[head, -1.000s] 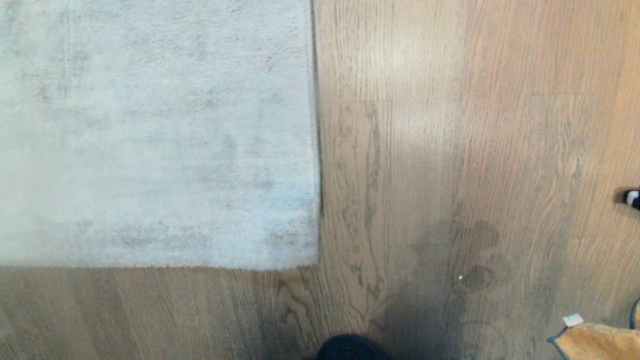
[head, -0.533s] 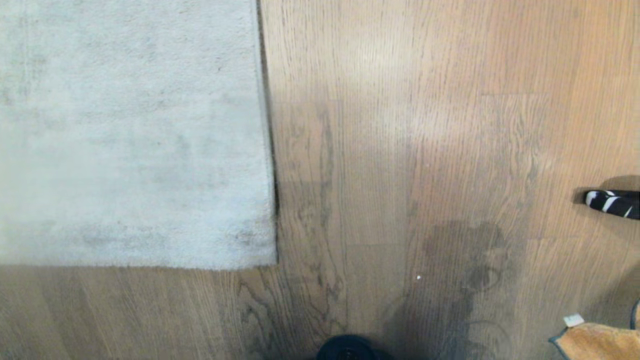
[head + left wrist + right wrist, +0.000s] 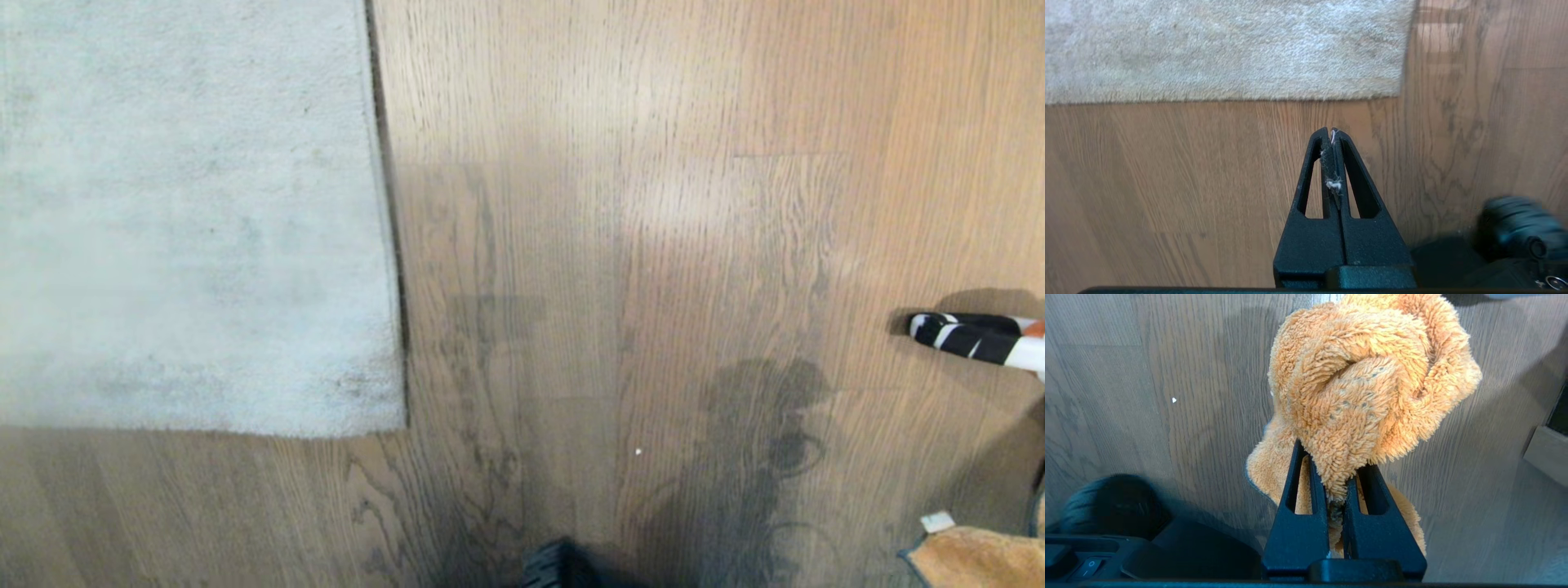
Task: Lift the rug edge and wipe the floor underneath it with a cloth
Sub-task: Put down the rag
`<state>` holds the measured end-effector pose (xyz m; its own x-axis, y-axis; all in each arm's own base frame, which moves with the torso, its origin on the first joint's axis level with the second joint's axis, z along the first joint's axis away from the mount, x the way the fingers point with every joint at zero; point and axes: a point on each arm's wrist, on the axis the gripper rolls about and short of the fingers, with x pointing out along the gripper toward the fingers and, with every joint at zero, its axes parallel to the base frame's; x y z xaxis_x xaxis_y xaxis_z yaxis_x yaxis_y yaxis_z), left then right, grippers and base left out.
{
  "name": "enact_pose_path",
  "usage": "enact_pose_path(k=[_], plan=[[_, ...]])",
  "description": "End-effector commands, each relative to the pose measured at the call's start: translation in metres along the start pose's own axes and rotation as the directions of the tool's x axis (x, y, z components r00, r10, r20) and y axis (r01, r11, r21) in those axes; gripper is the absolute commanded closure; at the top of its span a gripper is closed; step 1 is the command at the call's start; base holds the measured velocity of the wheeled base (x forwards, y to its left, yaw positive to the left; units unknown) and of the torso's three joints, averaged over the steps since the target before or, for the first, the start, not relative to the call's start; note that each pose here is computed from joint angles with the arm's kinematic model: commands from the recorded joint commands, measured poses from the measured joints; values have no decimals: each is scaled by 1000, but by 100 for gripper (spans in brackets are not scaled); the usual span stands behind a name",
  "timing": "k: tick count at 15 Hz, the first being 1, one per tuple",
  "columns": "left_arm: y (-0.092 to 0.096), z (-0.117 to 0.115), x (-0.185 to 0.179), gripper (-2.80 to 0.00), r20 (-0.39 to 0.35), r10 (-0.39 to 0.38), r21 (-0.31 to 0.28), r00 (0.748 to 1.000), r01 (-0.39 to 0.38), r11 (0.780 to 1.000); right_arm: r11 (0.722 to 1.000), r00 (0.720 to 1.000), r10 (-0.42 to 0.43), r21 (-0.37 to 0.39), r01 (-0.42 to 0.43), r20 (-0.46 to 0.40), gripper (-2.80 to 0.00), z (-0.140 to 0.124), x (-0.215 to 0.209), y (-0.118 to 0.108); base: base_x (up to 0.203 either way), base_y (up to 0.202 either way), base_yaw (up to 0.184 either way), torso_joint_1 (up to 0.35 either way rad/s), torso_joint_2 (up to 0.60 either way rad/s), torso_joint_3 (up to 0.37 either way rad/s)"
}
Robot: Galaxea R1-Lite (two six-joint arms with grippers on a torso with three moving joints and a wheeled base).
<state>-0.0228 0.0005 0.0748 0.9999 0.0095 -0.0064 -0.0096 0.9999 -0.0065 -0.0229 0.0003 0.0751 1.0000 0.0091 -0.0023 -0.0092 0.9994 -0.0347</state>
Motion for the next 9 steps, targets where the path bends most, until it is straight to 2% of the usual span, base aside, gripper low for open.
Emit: enact_pose_path(k=[1,9], plan=[[0,0,0,0,0,1,-3,1000,-1,1000,1000,1000,2,-1,-2,-2,0,0,0,0,0,0,0,0,0,0],[0,0,0,0,0,1,-3,1000,-1,1000,1000,1000,3,-1,-3,-2,0,0,0,0,0,0,0,0,0,0]])
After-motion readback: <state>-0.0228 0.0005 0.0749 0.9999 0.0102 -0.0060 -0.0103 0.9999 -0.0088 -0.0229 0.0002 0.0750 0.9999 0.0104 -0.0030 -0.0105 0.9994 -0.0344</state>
